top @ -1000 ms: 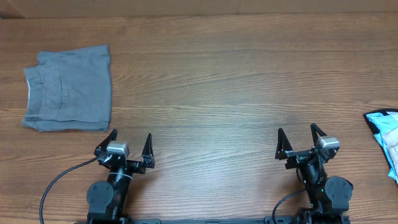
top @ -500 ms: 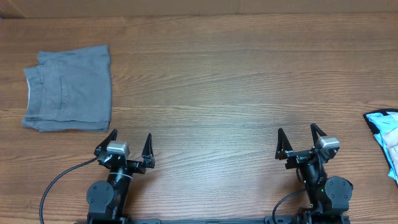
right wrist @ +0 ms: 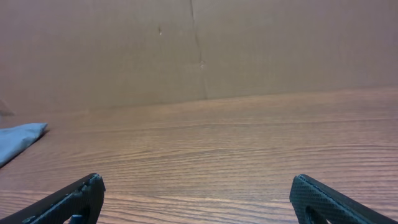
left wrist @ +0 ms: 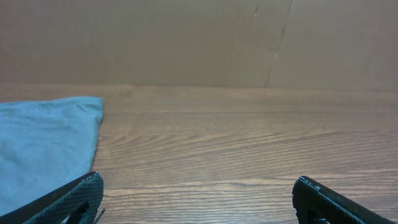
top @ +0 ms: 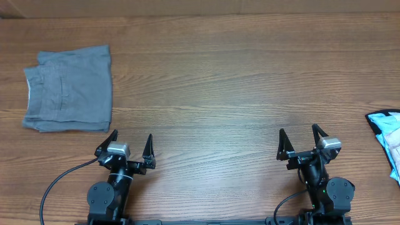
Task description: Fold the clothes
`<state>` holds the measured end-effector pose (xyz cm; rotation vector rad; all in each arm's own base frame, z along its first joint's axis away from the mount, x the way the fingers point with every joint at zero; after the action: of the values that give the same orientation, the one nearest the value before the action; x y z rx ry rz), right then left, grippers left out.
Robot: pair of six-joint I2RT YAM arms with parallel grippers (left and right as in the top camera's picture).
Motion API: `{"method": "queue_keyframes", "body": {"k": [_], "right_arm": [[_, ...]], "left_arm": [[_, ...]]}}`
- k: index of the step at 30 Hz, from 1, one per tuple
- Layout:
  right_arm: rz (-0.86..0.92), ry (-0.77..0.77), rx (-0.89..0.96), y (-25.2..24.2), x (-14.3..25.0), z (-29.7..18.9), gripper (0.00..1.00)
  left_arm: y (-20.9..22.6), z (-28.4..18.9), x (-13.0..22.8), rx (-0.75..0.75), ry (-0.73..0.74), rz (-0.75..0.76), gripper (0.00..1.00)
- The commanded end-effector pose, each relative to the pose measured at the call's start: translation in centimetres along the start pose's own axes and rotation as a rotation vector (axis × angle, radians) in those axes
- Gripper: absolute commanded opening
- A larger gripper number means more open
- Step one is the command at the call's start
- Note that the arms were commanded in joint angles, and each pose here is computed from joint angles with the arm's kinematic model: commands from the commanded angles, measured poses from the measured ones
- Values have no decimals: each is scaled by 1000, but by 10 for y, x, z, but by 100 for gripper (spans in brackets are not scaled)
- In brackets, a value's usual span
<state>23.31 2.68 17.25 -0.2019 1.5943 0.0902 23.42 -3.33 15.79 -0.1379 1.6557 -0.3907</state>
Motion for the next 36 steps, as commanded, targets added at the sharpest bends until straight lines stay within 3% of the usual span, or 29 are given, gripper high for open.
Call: {"method": "queue_keyframes", "body": {"k": [1,19,23,28,36], "right_arm": [[-1,-8,3,0,-1,0,100],[-1,-9,1,0,-1,0,100],[-4,-25,-73,12,-4,-1,100],[-53,-167,-243,39,-40,-9,100],[-22,-224,-257,39,-102,-21,100]], "left_arm": [[-1,0,1,3,-2,-6,100],[-4,0,2,21,5,-59,100],[-9,0,1,51,8,-58,100],[-37,-9,-21,178,-4,-47,100],[-52,-29,-73,133,33,48,100]]}}
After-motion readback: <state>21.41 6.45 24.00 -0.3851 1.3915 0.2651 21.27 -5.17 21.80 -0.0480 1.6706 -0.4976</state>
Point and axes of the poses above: each gripper's point midway between its finger pads, its own z axis out along the fingers, its own y axis along the line the jaws close on, x = y × z, the point moved 1 cm from there along -z, back along the fingers, and after that the axes turned 13 degrees about -z, right-handed, at the moved point
